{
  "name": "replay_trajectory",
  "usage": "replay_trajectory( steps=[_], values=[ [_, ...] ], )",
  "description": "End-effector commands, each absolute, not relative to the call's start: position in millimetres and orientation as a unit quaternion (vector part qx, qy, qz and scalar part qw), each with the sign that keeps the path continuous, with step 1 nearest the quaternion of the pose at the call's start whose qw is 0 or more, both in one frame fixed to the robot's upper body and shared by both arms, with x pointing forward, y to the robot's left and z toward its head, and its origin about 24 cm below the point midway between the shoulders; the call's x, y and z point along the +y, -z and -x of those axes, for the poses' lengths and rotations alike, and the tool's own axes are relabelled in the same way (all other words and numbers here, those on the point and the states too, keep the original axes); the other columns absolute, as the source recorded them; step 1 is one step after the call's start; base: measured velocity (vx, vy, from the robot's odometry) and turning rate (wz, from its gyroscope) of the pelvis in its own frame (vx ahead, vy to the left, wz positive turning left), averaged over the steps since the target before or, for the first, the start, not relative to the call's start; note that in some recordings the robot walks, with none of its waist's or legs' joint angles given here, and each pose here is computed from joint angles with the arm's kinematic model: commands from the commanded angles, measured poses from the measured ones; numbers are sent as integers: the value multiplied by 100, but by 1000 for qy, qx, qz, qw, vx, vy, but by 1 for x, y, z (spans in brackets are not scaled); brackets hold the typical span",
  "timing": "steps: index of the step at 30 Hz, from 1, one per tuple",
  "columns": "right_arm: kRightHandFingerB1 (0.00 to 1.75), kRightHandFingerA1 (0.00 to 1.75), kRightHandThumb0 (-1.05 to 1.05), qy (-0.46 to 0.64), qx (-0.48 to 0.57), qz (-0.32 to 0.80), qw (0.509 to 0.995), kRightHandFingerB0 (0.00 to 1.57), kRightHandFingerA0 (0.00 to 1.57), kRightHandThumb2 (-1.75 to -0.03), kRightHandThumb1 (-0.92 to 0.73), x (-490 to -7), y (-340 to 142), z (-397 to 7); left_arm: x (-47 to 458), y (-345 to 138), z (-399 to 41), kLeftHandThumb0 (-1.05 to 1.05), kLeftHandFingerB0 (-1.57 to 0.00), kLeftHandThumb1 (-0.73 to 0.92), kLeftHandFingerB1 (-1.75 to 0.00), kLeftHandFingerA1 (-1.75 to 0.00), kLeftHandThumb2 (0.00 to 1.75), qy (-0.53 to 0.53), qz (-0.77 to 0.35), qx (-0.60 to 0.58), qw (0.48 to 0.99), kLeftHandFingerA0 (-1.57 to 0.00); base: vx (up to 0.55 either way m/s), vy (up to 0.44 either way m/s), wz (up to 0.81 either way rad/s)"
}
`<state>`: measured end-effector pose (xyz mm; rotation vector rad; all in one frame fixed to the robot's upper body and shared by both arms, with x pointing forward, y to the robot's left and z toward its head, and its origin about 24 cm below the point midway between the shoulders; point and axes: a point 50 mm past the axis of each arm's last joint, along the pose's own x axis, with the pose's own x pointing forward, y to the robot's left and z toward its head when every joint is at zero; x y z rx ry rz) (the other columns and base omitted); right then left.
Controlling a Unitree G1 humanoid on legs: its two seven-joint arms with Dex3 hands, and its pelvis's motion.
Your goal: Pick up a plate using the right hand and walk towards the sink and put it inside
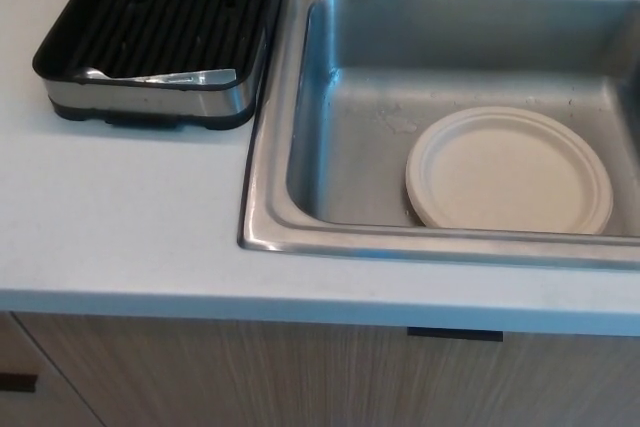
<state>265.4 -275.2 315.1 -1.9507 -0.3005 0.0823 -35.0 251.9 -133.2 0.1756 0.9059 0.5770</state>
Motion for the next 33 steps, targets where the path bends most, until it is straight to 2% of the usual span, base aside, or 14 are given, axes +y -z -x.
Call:
replay_trajectory(
  steps=[1,3,4,5,8,9,12,13,16,17,21,23,29,33],
  values=[
    [35,55,-56,262,-242,762,541,50,80,-64,-78,-322,-394,-14,262,125,30,6,-127,51,-124,-130,126,-281,-103,390,871,-136,0,0,0],
    [37,65,-57,305,-232,750,540,56,87,-63,-75,-333,-382,-1,259,125,29,6,-130,53,-126,-131,127,-284,-97,387,872,-136,0,0,0],
    [41,97,-58,338,-224,732,547,65,100,-63,-77,-348,-367,6,259,125,29,22,-115,59,-133,-148,175,-284,-97,387,872,-126,0,0,0],
    [42,112,-57,391,-201,709,551,67,102,-64,-75,-367,-344,23,259,126,29,20,-107,54,-137,-153,175,-283,-97,388,872,-119,0,0,0],
    [42,112,-57,418,-183,696,554,67,102,-64,-75,-376,-332,33,260,126,29,20,-107,54,-137,-153,175,-283,-97,389,871,-119,0,0,0],
    [47,88,-55,474,-180,627,592,70,105,-62,-71,-398,-304,54,260,125,30,26,-106,82,-125,-147,173,-282,-98,389,872,-131,0,0,0],
    [65,97,-46,534,-199,527,630,68,101,-62,-73,-425,-252,85,260,126,32,29,-114,56,-131,-146,175,-283,-100,394,869,-122,0,0,0],
    [70,105,-47,562,-188,487,641,67,97,-62,-74,-431,-229,96,262,126,31,8,-130,51,-125,-131,126,-285,-99,394,868,-137,0,0,0],
    [76,106,-46,603,-142,457,638,60,94,-62,-76,-435,-198,111,262,127,29,8,-128,50,-124,-131,126,-283,-96,396,868,-136,0,0,0],
    [70,95,-46,654,-58,397,641,58,84,-62,-75,-438,-162,124,261,126,29,25,-114,63,-131,-147,175,-283,-98,393,870,-125,0,0,0],
    [58,82,-48,701,45,308,642,57,81,-62,-74,-437,-119,140,260,126,28,24,-108,56,-135,-153,175,-280,-100,390,872,-121,0,0,0],
    [51,77,-43,725,94,260,630,53,75,-62,-72,-428,-84,149,259,127,29,26,-106,82,-123,-142,169,-279,-98,396,870,-125,0,0,0],
    [59,117,-51,762,200,187,587,30,81,-98,-59,-388,-18,165,256,129,29,24,-107,56,-137,-155,175,-281,-99,405,865,-113,0,0,0],
    [57,124,-54,776,236,114,574,22,84,-93,-59,-372,15,171,260,129,28,25,-107,57,-138,-157,175,-285,-98,407,862,-112,0,0,0]
  ],
)
